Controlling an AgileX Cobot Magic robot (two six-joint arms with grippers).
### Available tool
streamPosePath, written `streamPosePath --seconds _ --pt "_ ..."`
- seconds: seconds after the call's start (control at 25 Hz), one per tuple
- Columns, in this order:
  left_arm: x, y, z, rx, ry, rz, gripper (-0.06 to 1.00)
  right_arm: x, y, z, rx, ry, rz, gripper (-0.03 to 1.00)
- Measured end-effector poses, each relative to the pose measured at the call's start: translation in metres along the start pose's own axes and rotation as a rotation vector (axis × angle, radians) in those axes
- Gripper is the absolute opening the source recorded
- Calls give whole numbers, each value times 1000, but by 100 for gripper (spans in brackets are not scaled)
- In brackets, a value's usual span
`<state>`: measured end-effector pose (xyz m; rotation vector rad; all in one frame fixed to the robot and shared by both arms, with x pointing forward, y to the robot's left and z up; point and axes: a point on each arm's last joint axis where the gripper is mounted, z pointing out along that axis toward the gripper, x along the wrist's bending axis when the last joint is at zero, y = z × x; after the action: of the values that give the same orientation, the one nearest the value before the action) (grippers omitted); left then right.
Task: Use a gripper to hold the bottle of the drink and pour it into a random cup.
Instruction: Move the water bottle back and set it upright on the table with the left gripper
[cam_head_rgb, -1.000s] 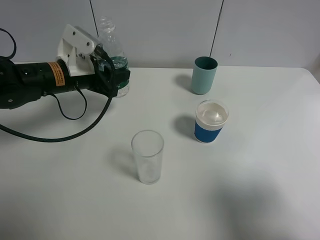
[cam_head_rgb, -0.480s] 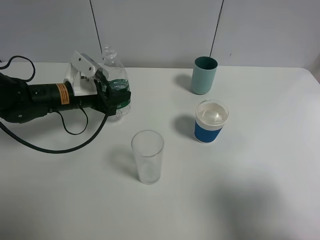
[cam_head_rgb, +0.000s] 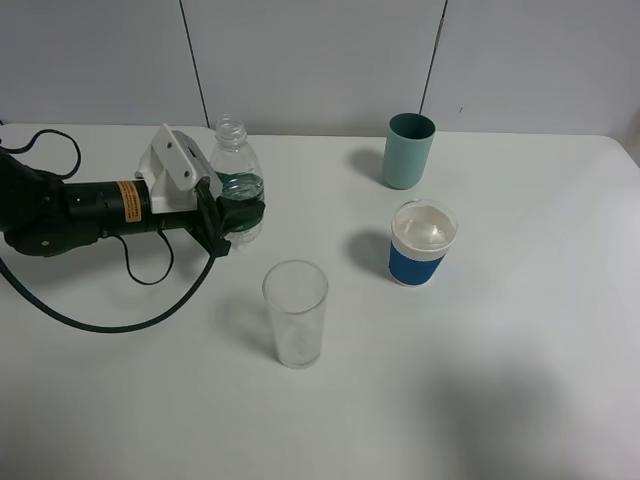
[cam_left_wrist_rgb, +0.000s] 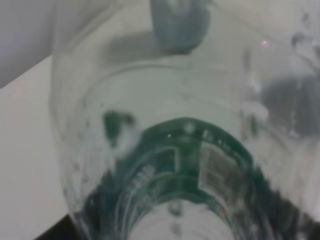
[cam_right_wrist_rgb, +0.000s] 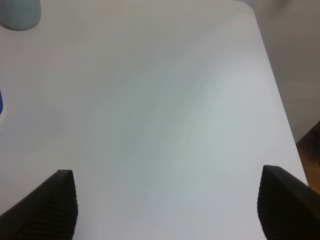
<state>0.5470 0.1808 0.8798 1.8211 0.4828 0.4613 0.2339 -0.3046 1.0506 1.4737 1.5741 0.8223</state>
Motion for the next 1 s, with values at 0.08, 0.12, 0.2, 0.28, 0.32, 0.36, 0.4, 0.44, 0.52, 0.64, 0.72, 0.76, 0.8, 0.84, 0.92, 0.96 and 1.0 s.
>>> streamPosePath --seconds 0.08,0.12,0.2,0.28,0.32,0.36,0.4,0.44,0.52,0.64,0.72,0.76,0.8,0.84,0.92,0.96,1.0 --pt "-1 -3 1 -2 -5 -10 46 0 0 0 0 0 0 74" --pt "-1 -5 2 -4 -4 -17 46 0 0 0 0 0 0 74" --pt "-1 -8 3 -23 -1 -37 46 0 0 0 0 0 0 74" --pt "-1 -10 4 -38 -1 -50 46 0 0 0 0 0 0 74" --pt "-1 -11 4 -39 1 -53 46 0 0 0 0 0 0 74" --pt "-1 -11 4 -39 4 -54 46 0 0 0 0 0 0 74" --pt "0 -11 4 -38 6 -55 46 0 0 0 0 0 0 74" --pt "0 -11 4 -38 6 -55 46 0 0 0 0 0 0 74" --pt "0 -12 4 -33 7 -54 46 0 0 0 0 0 0 74" --pt "0 -14 4 -13 12 -55 46 0 0 0 0 0 0 74" --pt "0 -14 4 -3 15 -56 46 0 0 0 0 0 0 74" --pt "0 -15 4 -1 15 -56 46 0 0 0 0 0 1 74" --pt "0 -16 5 2 15 -56 46 0 0 0 0 0 1 74" --pt "0 -17 5 4 14 -54 46 0 0 0 0 0 1 74" --pt "-1 -22 6 10 11 -45 46 0 0 0 0 0 1 74" --pt "-1 -24 6 13 8 -45 46 0 0 0 0 0 1 74" --pt "-2 -26 7 16 7 -47 46 0 0 0 0 0 1 74"
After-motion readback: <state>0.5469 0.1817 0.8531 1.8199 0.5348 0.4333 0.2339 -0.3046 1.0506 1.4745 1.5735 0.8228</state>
